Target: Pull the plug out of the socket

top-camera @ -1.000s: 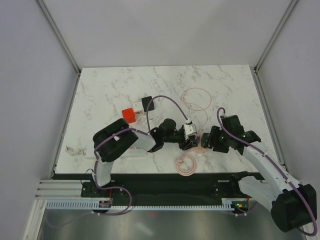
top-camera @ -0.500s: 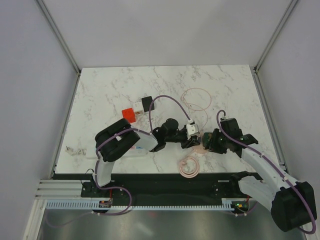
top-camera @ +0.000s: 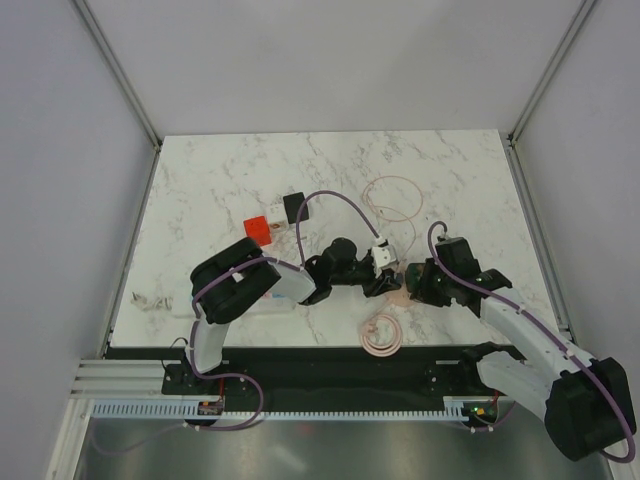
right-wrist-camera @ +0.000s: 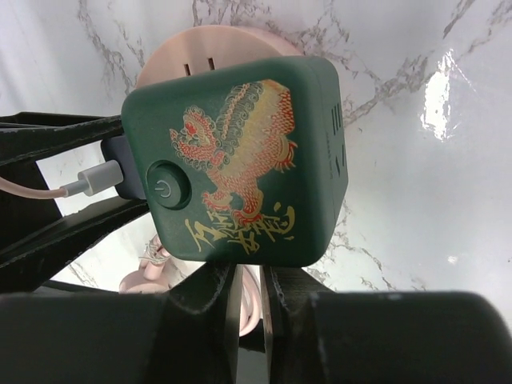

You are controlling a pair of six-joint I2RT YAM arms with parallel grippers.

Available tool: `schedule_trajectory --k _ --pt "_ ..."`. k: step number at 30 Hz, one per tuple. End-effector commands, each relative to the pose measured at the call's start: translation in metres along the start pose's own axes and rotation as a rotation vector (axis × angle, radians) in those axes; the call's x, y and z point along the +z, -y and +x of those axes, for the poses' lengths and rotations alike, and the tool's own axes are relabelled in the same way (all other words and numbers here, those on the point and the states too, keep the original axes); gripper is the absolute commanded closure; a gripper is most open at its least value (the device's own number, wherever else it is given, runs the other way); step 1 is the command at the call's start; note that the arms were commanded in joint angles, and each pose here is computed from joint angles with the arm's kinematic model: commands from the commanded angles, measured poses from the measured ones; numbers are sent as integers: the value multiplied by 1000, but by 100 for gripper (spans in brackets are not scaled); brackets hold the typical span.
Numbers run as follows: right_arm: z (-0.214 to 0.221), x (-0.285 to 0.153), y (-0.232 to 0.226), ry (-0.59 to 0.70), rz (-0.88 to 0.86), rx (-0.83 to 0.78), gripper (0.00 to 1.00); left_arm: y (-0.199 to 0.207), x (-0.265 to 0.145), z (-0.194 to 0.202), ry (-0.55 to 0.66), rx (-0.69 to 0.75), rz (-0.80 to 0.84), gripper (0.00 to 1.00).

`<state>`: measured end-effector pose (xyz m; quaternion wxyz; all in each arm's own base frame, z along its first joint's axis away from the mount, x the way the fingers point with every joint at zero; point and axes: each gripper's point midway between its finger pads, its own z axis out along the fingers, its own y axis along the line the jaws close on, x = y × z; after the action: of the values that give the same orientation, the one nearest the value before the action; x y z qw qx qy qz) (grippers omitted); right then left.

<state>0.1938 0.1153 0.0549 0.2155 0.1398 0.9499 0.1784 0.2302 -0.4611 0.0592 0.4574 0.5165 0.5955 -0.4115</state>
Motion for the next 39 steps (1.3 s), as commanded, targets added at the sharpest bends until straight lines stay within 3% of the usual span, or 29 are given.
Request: schedule_trajectory --k 1,21,28,39 --pt "-18 4 -4 87 7 -19 80 16 4 -14 64 -30 33 98" --pt "-5 22 15 107 81 -33 84 40 4 -35 85 7 15 98" --pt "-21 0 -3 191 16 26 84 26 6 -36 75 -11 -144 98" --pt "-18 6 3 222 15 99 78 28 10 -40 99 -30 -169 98"
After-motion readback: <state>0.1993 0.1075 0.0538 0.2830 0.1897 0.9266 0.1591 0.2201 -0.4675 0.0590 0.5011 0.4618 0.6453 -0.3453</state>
